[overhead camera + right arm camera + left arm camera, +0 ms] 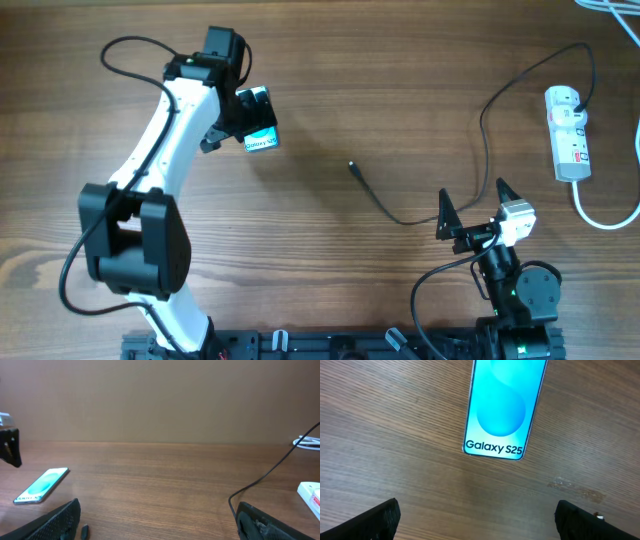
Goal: Plug charger to phone and switch on socket
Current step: 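Reach the left gripper forward over the Galaxy S25 phone, then lower the left gripper and grasp the phone by its top edge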
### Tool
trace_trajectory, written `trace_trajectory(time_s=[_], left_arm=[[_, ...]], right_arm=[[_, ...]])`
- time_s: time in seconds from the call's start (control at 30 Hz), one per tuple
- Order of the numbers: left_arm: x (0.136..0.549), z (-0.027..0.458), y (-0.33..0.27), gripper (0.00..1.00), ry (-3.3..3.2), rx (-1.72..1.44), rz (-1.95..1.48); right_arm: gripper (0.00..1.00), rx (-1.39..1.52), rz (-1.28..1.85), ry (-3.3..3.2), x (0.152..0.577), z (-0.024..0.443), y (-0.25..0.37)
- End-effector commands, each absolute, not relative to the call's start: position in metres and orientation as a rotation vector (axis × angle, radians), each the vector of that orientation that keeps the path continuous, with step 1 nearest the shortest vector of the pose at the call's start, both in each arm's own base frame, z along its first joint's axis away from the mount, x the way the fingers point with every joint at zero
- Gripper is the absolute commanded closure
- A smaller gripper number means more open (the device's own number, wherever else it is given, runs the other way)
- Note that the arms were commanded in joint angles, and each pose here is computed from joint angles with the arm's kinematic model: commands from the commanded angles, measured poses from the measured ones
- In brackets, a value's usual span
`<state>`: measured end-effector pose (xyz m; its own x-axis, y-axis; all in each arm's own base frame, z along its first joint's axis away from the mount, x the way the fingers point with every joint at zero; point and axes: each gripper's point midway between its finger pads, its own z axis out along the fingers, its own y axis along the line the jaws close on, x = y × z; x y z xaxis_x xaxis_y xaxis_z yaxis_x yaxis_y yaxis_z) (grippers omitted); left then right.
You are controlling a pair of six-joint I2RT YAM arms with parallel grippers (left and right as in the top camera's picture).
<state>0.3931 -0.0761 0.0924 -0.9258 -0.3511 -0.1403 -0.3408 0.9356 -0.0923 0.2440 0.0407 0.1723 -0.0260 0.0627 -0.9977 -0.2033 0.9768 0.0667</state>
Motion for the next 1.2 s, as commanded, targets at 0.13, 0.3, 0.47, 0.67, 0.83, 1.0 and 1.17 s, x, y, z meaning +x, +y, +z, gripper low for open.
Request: trace_trajectory(time_s=[0.13, 0.3, 0.47, 0.67, 0.83, 1.0, 1.17], left_arm=[[0.408, 0.061, -0.090, 0.00, 2.948, -0.540, -0.090], [0.421, 0.042, -0.100, 0.00, 2.928, -0.505, -0.085], [0.443, 0.028, -0.086, 0.00, 2.844, -0.495, 0.052], [0.465, 0.008, -0.085, 0.00, 2.800, -0.404, 0.067], [0.468, -0.003, -0.086, 0.03, 2.802, -0.387, 0.070], [0.462, -0.007, -0.085, 0.18, 2.830, -0.385, 0.085], [0.452, -0.010, -0.085, 0.32, 2.874, -0.384, 0.093]], right_arm=[[0.00, -0.114, 0.200, 1.578, 0.244, 0.173, 0.040], [0.00, -0.114, 0.200, 1.578, 0.244, 0.173, 0.040], [0.00, -0.114, 0.200, 1.578, 0.244, 0.173, 0.040], [0.00, -0.114, 0.200, 1.579, 0.244, 0.173, 0.040], [0.00, -0.114, 0.200, 1.579, 0.244, 0.173, 0.040], [0.00, -0.114, 0.201, 1.578, 0.244, 0.173, 0.040], [0.00, -0.114, 0.200, 1.578, 0.244, 0.173, 0.040]])
